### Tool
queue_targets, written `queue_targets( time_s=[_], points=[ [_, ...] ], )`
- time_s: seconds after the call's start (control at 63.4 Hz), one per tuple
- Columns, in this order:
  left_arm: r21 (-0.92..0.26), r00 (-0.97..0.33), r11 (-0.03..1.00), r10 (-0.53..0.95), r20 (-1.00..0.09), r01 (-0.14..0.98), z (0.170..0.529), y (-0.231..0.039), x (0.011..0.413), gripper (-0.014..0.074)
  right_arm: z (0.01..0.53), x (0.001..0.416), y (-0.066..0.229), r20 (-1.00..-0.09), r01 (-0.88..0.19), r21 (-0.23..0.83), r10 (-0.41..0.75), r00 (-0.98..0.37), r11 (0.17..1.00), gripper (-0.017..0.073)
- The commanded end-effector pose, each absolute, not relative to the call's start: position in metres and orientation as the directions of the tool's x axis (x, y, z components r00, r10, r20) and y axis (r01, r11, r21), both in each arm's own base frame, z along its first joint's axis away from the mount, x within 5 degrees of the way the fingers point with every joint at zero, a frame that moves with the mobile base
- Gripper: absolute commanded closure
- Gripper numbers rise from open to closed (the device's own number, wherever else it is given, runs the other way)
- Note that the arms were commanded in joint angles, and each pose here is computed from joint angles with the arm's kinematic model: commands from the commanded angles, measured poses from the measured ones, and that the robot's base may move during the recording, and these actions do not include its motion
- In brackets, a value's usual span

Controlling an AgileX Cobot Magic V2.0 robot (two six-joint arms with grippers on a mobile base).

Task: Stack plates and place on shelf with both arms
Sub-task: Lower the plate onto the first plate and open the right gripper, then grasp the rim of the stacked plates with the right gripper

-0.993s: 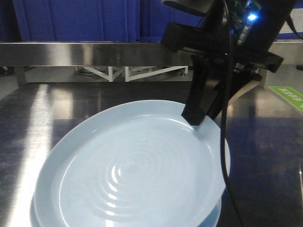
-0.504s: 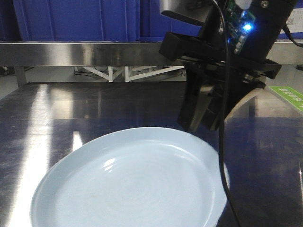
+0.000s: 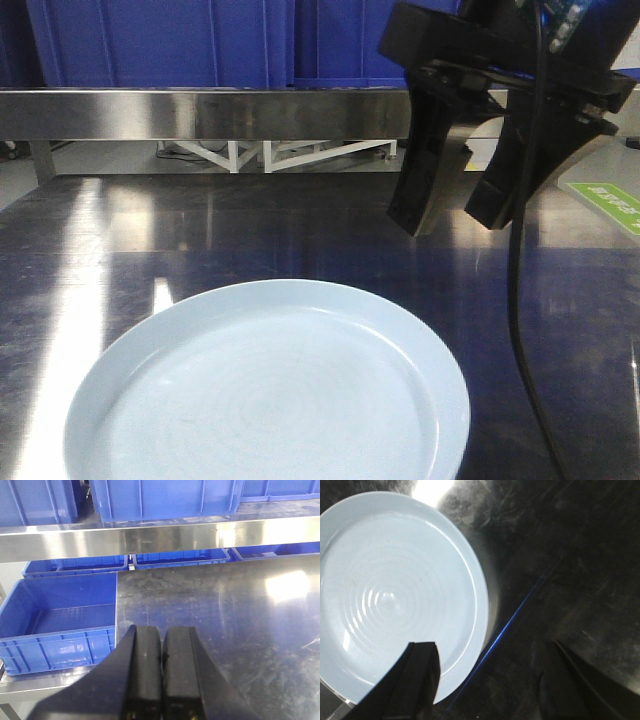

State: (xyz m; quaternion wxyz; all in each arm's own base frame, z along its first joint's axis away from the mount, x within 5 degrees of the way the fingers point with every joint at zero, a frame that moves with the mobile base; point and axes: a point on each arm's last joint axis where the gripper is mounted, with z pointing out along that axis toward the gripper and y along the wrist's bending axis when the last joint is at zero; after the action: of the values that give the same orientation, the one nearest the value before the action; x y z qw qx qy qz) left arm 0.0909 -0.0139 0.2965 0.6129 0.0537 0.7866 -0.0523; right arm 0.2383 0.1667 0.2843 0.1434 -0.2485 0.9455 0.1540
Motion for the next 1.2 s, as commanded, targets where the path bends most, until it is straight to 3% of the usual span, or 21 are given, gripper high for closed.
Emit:
queue_targets(
  time_s=[0.0, 0.142, 0.473, 0.883, 0.993, 1.182],
  points=[
    [-0.030, -0.137, 0.990, -0.011, -0.991, 0.140, 0.313, -0.013, 0.092, 0.0510, 0.299, 0.236, 0.166, -0.415, -0.521, 0.221, -0.404, -0.815, 0.825, 0.0051],
    [-0.030, -0.137, 0.990, -0.011, -0.991, 0.140, 0.313, -0.013, 0.092, 0.0510, 0.288, 0.240, 0.167, -0.409, -0.513, 0.219, -0.399, -0.821, 0.830, 0.0051],
    [-0.030, -0.137, 0.990, -0.011, -0.991, 0.140, 0.313, -0.013, 0.092, 0.0510, 0.249, 0.257, 0.178, -0.301, -0.483, 0.228, -0.411, -0.861, 0.846, 0.0051],
    [-0.014, -0.130, 0.990, 0.004, -0.991, 0.138, 0.313, -0.013, 0.092, 0.0510, 0.229, 0.255, 0.199, -0.280, -0.514, 0.230, -0.450, -0.848, 0.826, 0.0054],
    [-0.012, -0.130, 0.990, 0.006, -0.991, 0.138, 0.313, -0.013, 0.092, 0.0510, 0.229, 0.256, 0.199, -0.282, -0.514, 0.229, -0.449, -0.848, 0.827, 0.0120],
    [-0.010, -0.115, 0.990, 0.006, -0.993, 0.137, 0.315, -0.013, 0.092, 0.0510, 0.229, 0.255, 0.199, -0.276, -0.514, 0.230, -0.451, -0.849, 0.826, 0.0373]
  ],
)
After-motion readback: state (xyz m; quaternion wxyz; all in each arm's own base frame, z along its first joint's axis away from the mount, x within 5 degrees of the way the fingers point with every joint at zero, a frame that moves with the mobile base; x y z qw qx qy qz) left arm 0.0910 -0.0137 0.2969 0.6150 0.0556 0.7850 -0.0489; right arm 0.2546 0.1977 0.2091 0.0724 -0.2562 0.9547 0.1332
